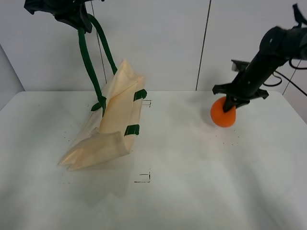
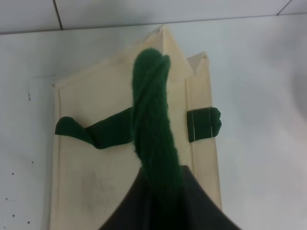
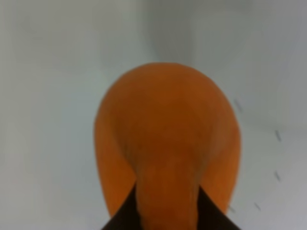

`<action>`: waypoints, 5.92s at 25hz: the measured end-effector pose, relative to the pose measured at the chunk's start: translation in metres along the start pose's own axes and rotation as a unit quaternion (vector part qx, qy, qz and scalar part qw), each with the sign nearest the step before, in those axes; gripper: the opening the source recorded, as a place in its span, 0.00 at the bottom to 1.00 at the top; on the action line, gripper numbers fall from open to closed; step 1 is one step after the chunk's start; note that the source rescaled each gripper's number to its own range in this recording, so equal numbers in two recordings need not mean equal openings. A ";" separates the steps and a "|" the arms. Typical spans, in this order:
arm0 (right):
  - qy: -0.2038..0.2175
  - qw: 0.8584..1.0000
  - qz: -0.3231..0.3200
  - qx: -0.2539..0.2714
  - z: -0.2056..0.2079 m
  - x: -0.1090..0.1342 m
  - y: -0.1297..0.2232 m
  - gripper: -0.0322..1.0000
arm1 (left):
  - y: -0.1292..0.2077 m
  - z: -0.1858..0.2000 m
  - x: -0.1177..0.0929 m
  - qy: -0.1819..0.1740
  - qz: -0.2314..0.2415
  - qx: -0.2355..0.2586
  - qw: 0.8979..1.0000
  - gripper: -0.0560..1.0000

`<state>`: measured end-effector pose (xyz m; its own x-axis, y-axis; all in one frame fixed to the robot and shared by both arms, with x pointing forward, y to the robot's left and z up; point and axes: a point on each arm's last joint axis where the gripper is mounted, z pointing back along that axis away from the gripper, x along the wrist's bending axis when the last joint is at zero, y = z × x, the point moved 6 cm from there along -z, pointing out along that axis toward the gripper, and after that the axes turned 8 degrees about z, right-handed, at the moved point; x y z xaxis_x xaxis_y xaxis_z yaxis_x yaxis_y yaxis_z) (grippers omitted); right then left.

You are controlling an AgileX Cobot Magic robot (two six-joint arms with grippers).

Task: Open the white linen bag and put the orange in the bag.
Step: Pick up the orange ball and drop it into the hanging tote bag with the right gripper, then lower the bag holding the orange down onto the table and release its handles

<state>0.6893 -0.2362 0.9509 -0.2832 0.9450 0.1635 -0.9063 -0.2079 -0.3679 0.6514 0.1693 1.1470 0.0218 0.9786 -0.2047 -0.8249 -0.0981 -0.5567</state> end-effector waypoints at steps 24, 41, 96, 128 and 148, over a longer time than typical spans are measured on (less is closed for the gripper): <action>-0.197 0.971 0.096 -0.095 -0.039 0.254 -0.037 0.04 | 0.000 0.000 0.000 0.000 -0.002 0.000 1.000 0.05; -0.230 0.966 0.071 -0.099 -0.080 0.263 -0.038 0.95 | 0.000 0.000 0.000 0.000 -0.003 0.000 1.000 0.05; 0.088 0.994 -0.034 0.051 0.093 0.000 0.044 1.00 | 0.000 0.000 -0.001 0.003 -0.003 0.001 1.000 0.05; 0.160 0.950 0.032 -0.268 0.192 0.061 0.329 1.00 | 0.000 0.000 -0.001 0.003 -0.003 0.001 1.000 0.05; 0.177 0.917 0.044 -0.356 0.211 0.067 0.347 1.00 | 0.026 -0.051 0.002 0.007 0.006 0.044 0.999 0.05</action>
<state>0.2898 -0.2983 1.0275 -0.1116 0.9816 -0.1551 -0.4149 -0.1878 -0.8903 0.6592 0.1598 1.0911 0.0187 0.9747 -0.2229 -0.8712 -0.0935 -0.4820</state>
